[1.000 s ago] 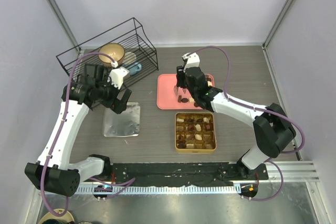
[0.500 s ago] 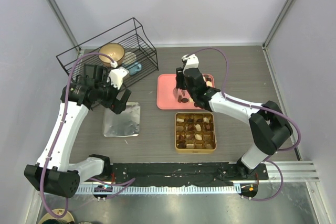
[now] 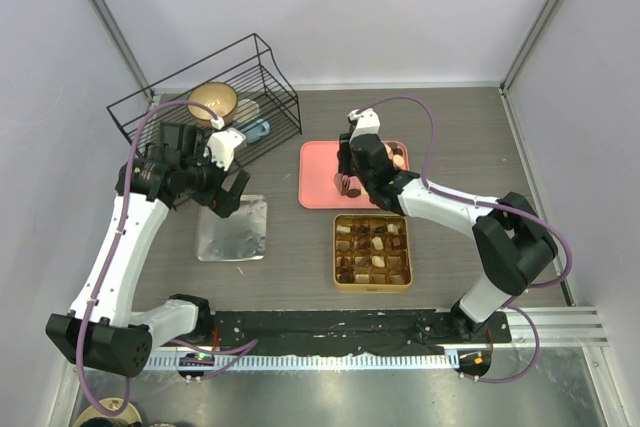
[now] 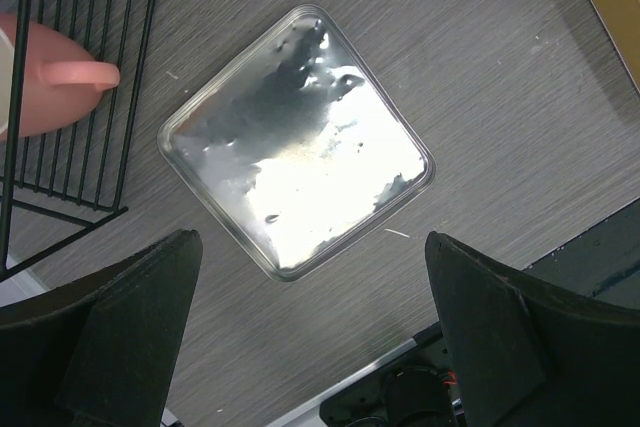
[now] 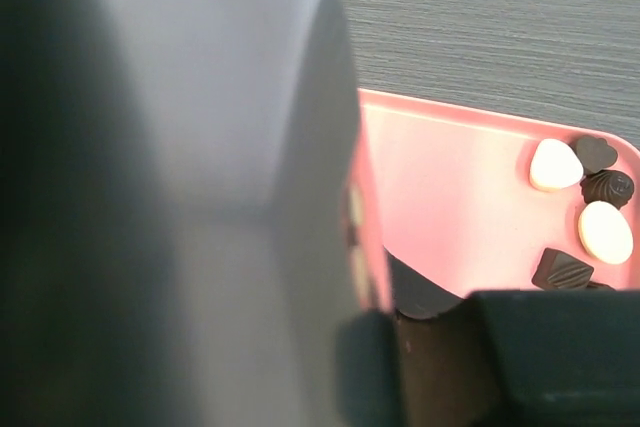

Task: Pack the chocolate
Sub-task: Pick up the fake chocolate from the plate.

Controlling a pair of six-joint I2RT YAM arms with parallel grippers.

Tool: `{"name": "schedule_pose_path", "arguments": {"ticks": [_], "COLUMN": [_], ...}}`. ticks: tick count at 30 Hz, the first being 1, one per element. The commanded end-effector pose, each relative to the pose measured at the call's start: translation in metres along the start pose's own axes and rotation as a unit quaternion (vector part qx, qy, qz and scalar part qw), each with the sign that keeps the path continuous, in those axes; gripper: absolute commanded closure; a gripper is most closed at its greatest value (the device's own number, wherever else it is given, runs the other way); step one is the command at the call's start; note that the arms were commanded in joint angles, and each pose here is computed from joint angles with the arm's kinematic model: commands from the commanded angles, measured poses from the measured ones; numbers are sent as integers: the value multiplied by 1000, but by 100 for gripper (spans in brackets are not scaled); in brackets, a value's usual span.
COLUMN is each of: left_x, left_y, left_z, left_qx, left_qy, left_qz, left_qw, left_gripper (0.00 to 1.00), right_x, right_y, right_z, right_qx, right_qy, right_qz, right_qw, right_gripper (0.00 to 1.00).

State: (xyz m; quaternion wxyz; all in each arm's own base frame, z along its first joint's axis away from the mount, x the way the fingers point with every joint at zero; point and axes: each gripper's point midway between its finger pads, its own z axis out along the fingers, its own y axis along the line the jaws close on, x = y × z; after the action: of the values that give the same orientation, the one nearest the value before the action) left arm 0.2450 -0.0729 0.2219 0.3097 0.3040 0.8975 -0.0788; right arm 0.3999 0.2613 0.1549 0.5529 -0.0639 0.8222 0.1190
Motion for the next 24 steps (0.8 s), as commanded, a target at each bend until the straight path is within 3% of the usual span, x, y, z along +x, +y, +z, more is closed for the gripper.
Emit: {"name": "schedule_pose_path", "arguments": {"ticks": [1,8,14,24], "left_x": [-5,-5,-6,-6], "left_y": [2,2,2,1], "left_z": [-8,-10,-10,-6], "left_qx": [-7,-9,-8,-2], "left_qy": [-15,-16,-16,-17], "left_qz": [4,6,6,7], "left_qw": [1000,1000,1000,1000], "left_gripper": [0,0,0,0], "right_x": [-18,-76,-115,-59], "right_y": [5,8,-13,-81], "right_z": [-3,-21,-74,-177], "right_qx": [-10,-11,11,89], "right_qy": [-24,-74,-101,-25], "right_qz": [12,-6,-3,45], "right_qw": [1000,997,995,995], "right_gripper": [66,80,81,83]}}
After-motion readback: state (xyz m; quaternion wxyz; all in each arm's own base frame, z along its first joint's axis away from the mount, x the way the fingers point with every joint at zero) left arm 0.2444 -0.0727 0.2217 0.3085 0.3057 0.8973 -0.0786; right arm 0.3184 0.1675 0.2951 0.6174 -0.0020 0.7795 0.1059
